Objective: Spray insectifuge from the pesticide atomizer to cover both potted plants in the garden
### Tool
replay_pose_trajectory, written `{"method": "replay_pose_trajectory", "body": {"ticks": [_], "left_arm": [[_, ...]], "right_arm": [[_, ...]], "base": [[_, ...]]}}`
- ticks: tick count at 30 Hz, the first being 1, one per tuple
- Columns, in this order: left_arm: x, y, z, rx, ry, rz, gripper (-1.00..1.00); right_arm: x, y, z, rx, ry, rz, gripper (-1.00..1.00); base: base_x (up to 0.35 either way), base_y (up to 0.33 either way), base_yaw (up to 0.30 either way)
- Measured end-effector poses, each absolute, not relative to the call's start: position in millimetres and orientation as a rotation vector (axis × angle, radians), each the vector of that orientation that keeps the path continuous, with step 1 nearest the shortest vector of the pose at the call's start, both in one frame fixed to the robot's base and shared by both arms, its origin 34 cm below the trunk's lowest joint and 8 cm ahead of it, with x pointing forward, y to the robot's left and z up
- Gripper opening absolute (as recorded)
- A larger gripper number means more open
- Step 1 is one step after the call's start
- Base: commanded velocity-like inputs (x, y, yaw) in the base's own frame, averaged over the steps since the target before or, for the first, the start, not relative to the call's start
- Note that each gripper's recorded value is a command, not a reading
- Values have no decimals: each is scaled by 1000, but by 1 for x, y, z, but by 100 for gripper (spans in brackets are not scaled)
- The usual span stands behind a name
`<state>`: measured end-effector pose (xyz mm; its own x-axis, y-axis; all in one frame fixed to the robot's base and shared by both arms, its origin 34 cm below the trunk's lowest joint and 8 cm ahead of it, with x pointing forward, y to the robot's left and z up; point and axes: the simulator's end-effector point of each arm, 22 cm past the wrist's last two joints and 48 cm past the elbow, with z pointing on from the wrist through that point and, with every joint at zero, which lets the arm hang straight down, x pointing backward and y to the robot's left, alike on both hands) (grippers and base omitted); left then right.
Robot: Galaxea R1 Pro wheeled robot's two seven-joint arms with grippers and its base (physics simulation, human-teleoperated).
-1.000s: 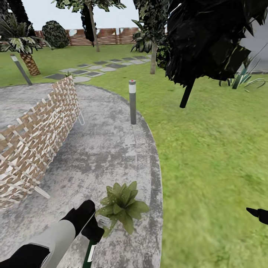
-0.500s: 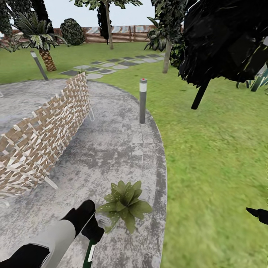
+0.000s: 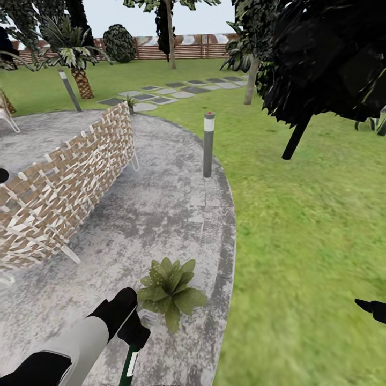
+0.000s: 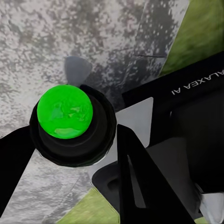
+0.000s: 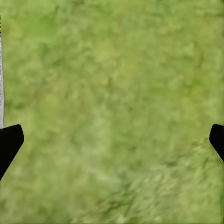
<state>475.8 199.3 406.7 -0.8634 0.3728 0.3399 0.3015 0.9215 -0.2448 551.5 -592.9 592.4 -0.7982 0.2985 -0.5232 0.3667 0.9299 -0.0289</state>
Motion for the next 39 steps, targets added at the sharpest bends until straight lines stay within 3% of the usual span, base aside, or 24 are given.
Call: {"method": "replay_pose_trajectory", "body": {"ticks": [12, 25, 39], "left_arm": [[473, 199, 404, -489, -2688, 261, -100], [494, 193, 408, -503, -2737, 272, -100], [490, 180, 406, -513, -2724, 294, -100]], "right_arm": [[550, -593, 589, 475, 2564, -177, 100], [549, -593, 587, 476, 2569, -176, 100], [548, -592, 583, 475, 2579, -178, 100]], "base": [[7, -20, 225], [196, -212, 92], [-29, -134, 194]]}}
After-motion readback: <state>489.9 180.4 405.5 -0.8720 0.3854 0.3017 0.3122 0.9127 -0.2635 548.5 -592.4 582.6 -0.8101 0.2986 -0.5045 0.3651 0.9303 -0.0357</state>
